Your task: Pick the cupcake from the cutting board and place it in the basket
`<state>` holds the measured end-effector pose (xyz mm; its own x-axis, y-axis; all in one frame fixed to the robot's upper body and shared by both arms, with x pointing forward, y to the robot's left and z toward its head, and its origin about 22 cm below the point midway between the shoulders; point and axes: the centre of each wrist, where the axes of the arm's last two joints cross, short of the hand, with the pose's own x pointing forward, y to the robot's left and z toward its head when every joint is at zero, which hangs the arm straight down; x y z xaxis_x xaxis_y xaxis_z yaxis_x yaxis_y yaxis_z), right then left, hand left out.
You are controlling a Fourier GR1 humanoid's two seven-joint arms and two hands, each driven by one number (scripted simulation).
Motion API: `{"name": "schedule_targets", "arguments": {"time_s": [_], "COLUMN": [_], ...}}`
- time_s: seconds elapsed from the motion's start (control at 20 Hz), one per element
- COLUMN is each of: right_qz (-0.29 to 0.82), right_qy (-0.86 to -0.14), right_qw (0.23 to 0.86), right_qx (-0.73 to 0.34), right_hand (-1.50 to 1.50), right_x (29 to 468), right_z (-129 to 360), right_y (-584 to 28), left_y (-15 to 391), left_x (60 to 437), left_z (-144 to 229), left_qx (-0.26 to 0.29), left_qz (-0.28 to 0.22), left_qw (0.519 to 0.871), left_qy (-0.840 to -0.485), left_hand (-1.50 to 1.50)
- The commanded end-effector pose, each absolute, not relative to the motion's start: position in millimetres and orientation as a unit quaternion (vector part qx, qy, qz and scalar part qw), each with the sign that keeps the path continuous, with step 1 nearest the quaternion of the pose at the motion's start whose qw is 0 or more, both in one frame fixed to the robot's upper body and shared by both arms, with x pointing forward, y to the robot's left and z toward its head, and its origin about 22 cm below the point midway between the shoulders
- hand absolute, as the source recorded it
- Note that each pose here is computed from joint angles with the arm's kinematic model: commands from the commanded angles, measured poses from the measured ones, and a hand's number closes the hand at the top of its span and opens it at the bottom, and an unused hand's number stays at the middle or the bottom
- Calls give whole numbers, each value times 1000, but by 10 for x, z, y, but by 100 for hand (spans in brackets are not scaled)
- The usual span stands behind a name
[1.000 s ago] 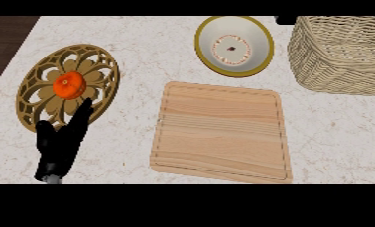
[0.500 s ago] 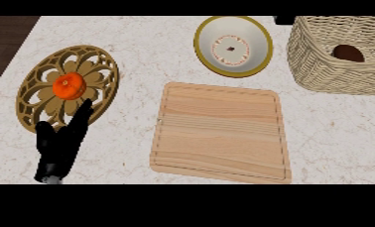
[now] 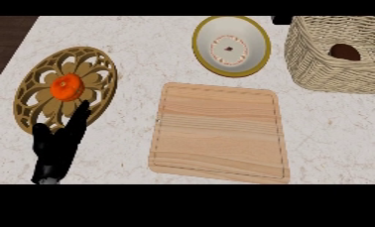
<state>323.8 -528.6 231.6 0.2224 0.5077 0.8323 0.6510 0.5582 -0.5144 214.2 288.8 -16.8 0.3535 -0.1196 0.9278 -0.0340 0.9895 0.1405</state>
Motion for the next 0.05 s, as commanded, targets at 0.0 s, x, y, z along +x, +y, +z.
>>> {"name": "schedule_targets", "arguments": {"time_s": [0.0], "right_qz": [-84], "right_qy": [-614], "right_qw": [631], "right_qx": [-467], "right_hand": [-150], "right_x": [2860], "right_z": [2297], "right_y": [-5672], "left_y": [3022], "left_x": [1924], "left_z": [-487], "left_qx": [73], "left_qz": [-11], "left_qw": [870], "left_qy": [-487], "left_hand": [0]}}
